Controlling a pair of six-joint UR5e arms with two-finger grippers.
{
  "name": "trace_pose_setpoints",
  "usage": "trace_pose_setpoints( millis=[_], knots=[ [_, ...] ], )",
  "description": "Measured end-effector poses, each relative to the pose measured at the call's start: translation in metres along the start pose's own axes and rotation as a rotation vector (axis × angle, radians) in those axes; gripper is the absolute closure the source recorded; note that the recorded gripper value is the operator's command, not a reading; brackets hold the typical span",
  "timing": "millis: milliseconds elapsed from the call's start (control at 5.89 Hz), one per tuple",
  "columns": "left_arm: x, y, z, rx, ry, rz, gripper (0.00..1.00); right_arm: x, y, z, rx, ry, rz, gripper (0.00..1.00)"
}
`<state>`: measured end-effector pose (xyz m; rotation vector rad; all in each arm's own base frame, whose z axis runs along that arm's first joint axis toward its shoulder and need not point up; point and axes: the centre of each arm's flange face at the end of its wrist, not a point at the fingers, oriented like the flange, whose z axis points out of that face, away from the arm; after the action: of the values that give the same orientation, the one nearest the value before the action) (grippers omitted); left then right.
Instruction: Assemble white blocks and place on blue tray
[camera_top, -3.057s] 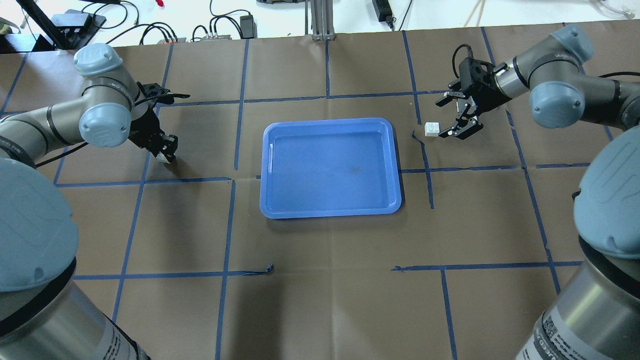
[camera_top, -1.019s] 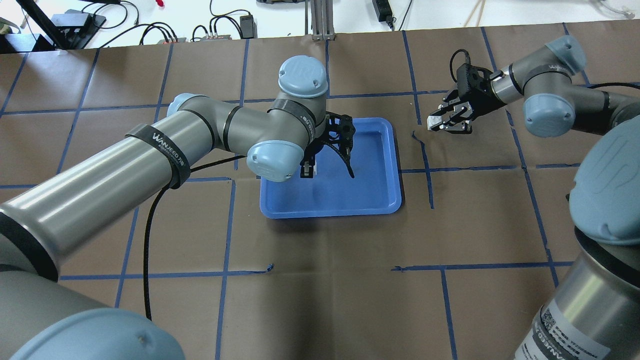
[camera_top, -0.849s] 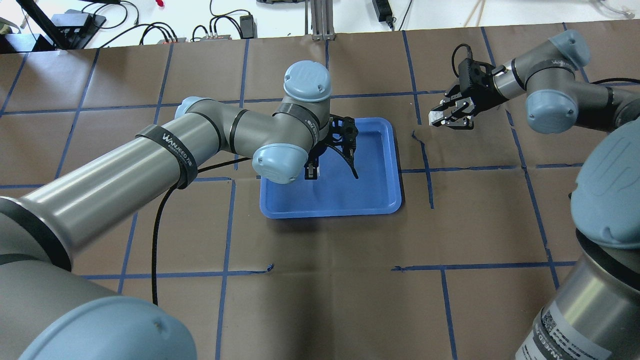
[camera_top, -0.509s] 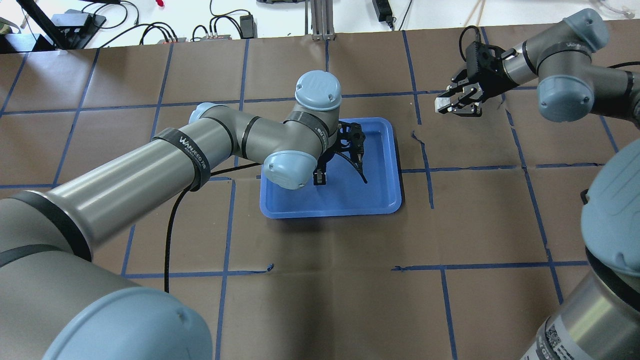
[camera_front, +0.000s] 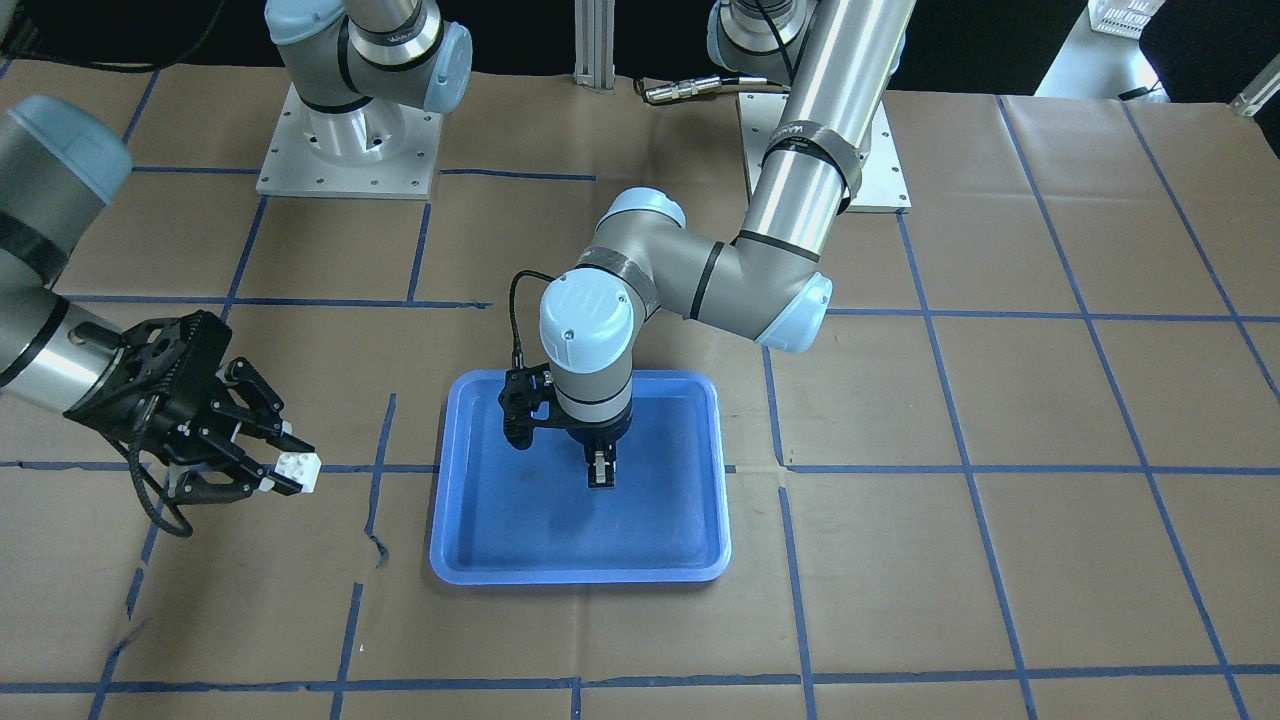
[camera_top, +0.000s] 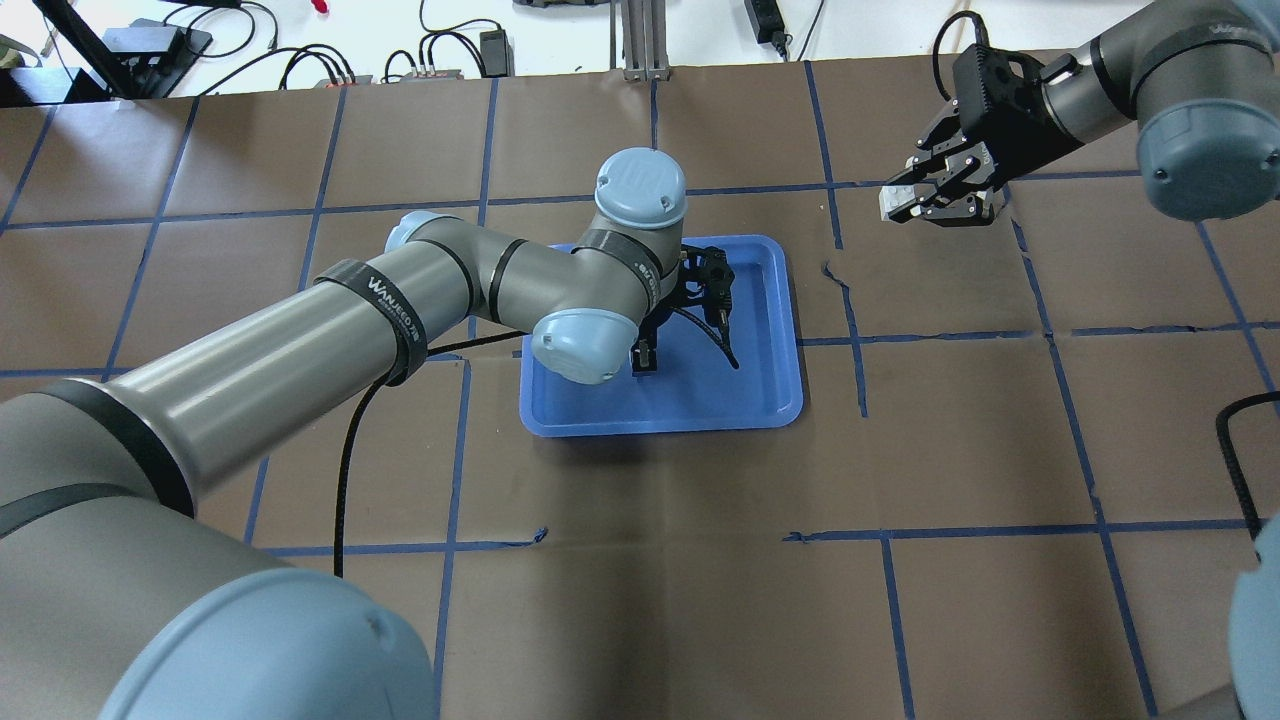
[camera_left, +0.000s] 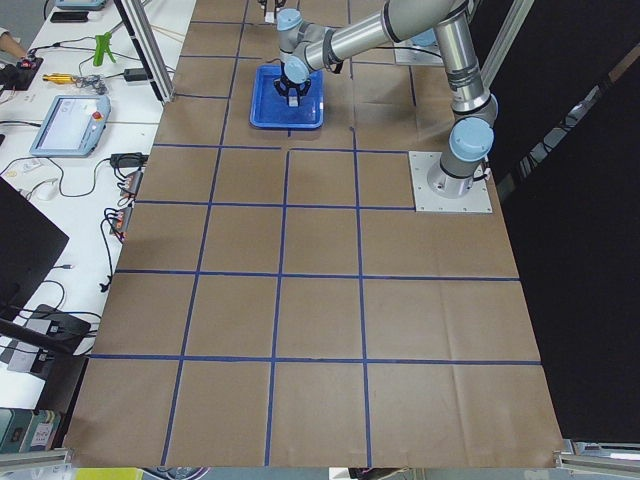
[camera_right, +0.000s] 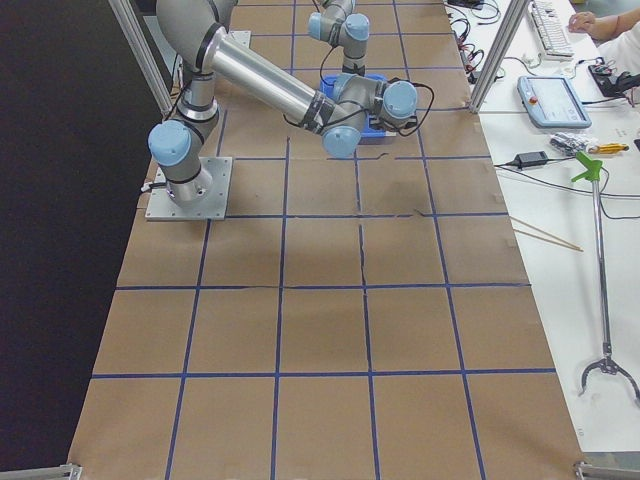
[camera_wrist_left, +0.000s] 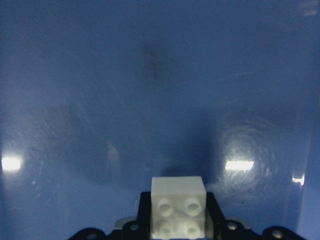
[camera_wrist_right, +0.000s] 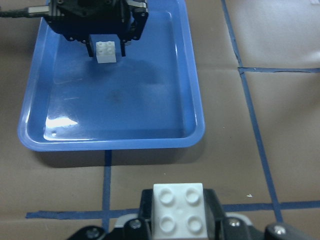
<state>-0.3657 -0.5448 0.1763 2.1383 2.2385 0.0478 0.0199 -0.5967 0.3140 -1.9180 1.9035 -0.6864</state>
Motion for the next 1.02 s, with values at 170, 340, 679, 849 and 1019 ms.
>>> trace_pose_setpoints(
  millis=[170, 340, 679, 849, 1019],
  knots=[
    [0.0, 0.0, -0.004, 0.005, -0.007, -0.002, 0.18, -0.016, 0.004, 0.015, 0.01, -0.022, -0.023, 0.71],
    [-0.001, 0.002, -0.019, 0.013, -0.026, -0.006, 0.18, -0.023, 0.009, 0.025, 0.011, -0.021, -0.035, 0.71],
    [-0.01, 0.041, -0.094, 0.01, -0.021, -0.063, 0.18, -0.027, 0.012, 0.033, 0.014, -0.012, -0.041, 0.66],
    [-0.017, 0.076, -0.146, 0.005, -0.004, -0.139, 0.18, -0.031, 0.014, 0.04, 0.025, -0.023, -0.027, 0.67],
    [-0.019, 0.11, -0.195, 0.003, 0.004, -0.249, 0.18, -0.035, 0.019, 0.049, 0.034, -0.039, -0.001, 0.66]
  ],
)
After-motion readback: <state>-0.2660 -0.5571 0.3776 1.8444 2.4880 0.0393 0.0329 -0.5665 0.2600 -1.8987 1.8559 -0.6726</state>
